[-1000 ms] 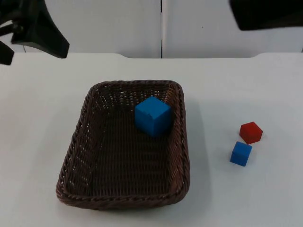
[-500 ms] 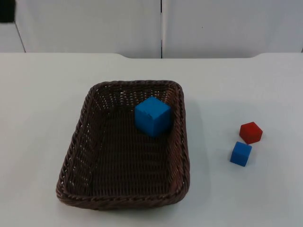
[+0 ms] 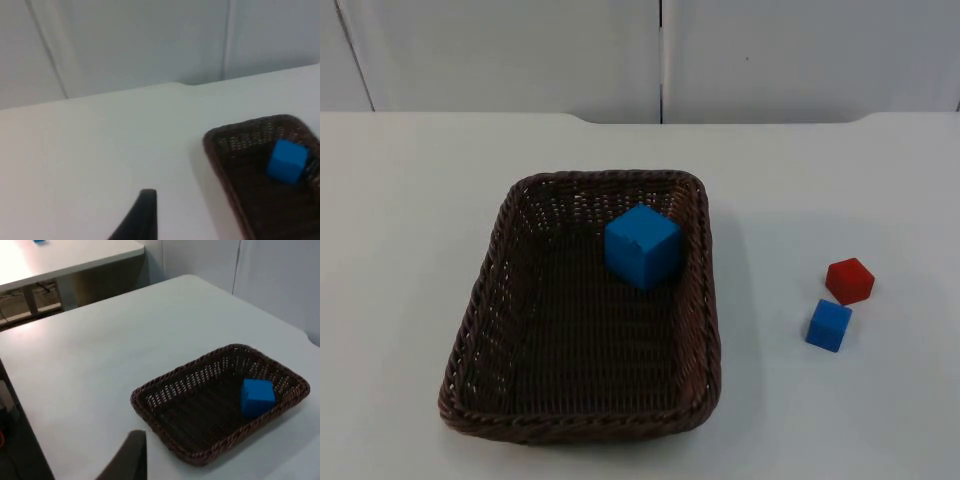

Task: Pick up the basket with the left hand and place the largest block into the basket with the right hand.

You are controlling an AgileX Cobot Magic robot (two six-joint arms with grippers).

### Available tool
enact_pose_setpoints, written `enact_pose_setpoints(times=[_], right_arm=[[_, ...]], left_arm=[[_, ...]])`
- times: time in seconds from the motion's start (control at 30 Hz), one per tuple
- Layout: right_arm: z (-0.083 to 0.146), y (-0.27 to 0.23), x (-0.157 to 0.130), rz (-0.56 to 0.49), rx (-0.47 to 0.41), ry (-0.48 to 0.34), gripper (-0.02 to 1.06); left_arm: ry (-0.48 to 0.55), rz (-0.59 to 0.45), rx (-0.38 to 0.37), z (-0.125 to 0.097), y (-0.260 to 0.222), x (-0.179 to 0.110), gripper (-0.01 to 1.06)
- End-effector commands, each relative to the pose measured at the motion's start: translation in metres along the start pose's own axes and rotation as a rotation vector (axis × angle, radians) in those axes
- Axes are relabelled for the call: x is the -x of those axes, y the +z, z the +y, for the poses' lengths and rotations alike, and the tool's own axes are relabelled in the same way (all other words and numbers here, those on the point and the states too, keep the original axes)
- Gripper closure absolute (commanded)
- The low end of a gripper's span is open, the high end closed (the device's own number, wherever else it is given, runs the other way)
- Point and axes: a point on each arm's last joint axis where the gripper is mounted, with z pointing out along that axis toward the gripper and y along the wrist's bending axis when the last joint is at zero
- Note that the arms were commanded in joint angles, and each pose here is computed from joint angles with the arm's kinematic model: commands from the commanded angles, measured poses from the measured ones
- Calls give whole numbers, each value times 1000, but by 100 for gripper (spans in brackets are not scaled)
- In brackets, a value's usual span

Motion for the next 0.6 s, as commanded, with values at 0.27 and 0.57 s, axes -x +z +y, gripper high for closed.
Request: enact_pose_setpoints(times=[0.27, 0.57], right_arm=[[6, -18, -34, 62, 17, 29, -1], [10, -47, -47, -17, 20, 50, -1]], left_arm=[[-22, -14, 114, 3, -37, -23, 8], [-95, 19, 143, 3, -33, -81, 8]])
